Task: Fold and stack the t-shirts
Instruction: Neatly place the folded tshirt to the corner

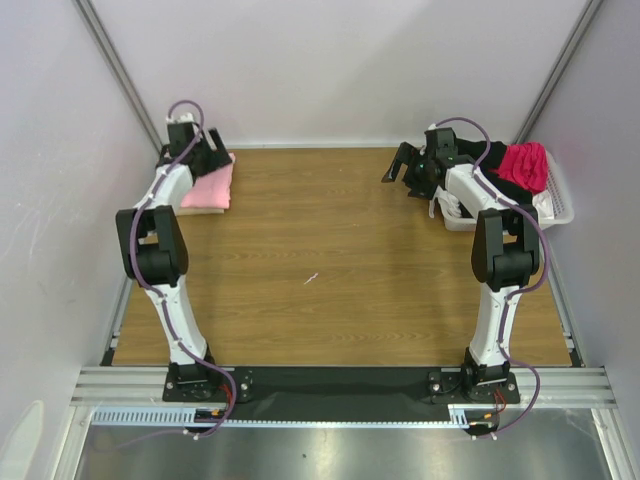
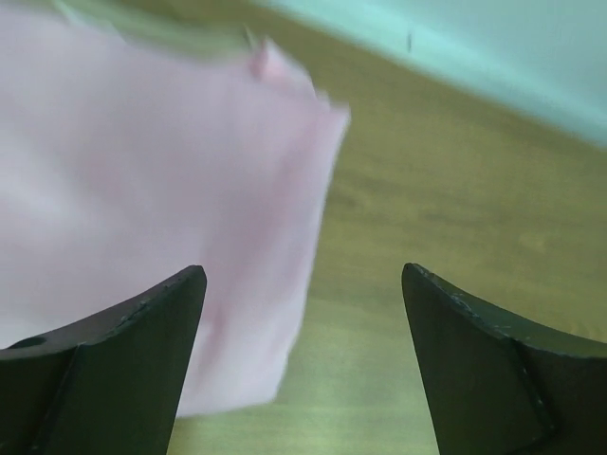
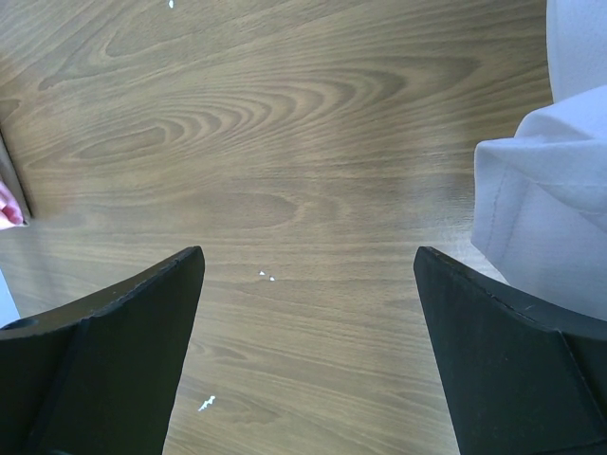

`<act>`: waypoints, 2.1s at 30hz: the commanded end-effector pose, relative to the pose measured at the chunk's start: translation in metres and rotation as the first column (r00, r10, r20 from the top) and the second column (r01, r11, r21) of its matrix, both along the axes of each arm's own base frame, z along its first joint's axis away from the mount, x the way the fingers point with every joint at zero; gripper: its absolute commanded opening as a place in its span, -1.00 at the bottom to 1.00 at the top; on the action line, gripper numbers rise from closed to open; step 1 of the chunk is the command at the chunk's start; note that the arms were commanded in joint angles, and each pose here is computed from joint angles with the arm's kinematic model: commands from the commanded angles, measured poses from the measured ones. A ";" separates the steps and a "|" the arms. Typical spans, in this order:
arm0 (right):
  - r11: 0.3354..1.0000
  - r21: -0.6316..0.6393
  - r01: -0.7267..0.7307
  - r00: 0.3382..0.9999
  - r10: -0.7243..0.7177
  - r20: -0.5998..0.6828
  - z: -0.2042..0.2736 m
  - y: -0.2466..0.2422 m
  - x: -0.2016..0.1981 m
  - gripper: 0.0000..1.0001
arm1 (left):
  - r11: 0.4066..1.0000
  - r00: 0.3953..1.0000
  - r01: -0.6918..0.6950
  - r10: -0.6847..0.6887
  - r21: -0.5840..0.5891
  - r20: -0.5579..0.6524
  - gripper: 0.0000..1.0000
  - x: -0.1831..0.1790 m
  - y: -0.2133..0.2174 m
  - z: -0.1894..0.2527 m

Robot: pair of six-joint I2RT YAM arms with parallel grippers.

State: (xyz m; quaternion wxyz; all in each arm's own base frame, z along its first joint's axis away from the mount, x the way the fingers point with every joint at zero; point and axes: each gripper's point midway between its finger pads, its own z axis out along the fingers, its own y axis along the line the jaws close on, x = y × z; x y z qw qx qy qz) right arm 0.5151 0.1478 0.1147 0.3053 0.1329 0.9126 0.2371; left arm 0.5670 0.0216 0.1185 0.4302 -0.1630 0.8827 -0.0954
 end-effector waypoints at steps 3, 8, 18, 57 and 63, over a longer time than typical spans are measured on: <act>1.000 0.004 -0.002 0.999 0.002 0.052 0.018 0.005 0.010 1.00 | 0.956 0.942 -0.282 0.261 0.076 0.212 0.81 0.038 0.104 0.072; 1.000 0.001 0.014 0.999 -0.014 0.045 0.014 0.003 0.005 0.99 | 0.944 0.920 -0.328 0.312 0.027 0.236 0.79 0.047 0.142 0.050; 0.999 0.018 0.037 0.999 -0.038 0.021 0.004 0.004 0.003 1.00 | 0.946 0.907 -0.294 0.322 -0.140 0.271 0.70 0.069 0.161 0.035; 0.999 -0.008 0.051 0.999 -0.051 -0.002 0.004 0.003 0.011 1.00 | 0.856 0.868 -0.280 0.419 -0.435 0.265 -0.71 0.109 0.150 -0.011; 0.998 -0.014 0.060 0.998 -0.061 -0.012 0.005 0.004 0.015 0.99 | 0.822 0.835 -0.337 0.487 -0.460 0.258 -0.69 0.119 0.169 -0.022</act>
